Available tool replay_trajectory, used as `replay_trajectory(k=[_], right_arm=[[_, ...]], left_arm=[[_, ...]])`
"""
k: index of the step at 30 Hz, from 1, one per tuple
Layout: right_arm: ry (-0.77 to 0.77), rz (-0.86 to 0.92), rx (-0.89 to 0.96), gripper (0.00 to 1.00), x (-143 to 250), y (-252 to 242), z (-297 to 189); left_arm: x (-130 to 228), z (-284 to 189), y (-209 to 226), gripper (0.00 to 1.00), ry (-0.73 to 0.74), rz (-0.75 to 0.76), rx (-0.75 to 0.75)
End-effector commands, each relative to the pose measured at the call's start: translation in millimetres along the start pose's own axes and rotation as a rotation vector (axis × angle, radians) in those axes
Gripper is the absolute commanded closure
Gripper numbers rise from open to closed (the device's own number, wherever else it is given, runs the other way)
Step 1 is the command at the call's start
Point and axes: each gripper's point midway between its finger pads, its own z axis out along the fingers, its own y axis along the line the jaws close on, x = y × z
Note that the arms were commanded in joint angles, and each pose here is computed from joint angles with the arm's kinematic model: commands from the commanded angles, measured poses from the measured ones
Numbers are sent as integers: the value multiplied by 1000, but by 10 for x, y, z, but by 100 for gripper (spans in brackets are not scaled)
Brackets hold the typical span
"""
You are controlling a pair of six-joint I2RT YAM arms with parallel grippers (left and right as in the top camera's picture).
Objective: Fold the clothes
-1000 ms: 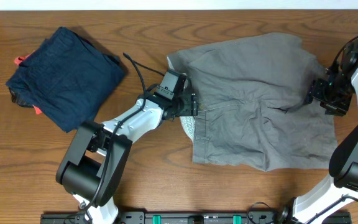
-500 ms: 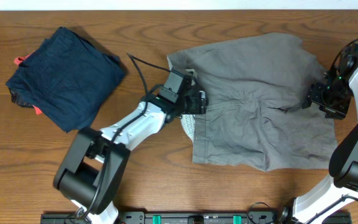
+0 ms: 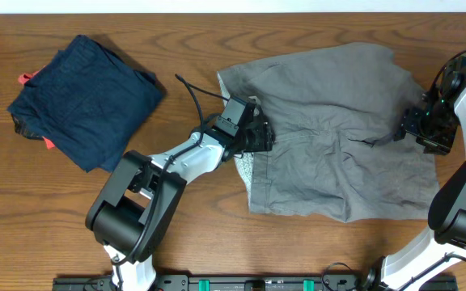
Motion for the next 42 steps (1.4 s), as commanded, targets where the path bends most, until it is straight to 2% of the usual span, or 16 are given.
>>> replay_trajectory(k=[1,4,7,9,14,16,20,23,24,25,27,32,33,36,42], right_arm=[[-5,2,7,28,4,-24,-8],[-4,2,7,28,5,-24,-8],[-4,1,7,28,5,-24,-8],[-5,1,7,29,4,-24,-8],[-5,2,7,29,4,-24,-8],[-5,1,7,29,2,-23,-9],[-7,1,6,29,-2,-22,-8],[-7,1,6,29,-1,-22,-8],[-5,1,7,29,2,-22,-8],[-5,1,7,29,4,-22,-8],[-4,1,7,29,5,-22,-8],[-5,0,8,28,3,-26,-8],[-5,-3,8,28,3,-26,-8],[-6,-3,7,28,0,-23,-8],[-1,4,41,28,16,-84,-9]], left_arm=[[-55,19,-172,45,-6,2,94],[-160,-7,-341,66,-42,29,172],[-192,-16,-364,86,-54,34,182],[-185,-14,-358,94,-51,33,180],[-105,2,-312,93,-20,22,160],[-9,22,-258,88,16,9,136],[71,52,-219,85,37,5,117],[33,50,-247,85,22,12,129],[22,49,-255,92,18,14,132],[12,46,-262,94,14,15,135],[-69,-4,-255,94,-5,18,138],[-374,-557,-370,94,-40,-36,227],[-412,-686,-337,94,-55,-35,209],[-474,-864,128,94,-129,-53,-52],[-312,-806,219,94,-64,0,-90]])
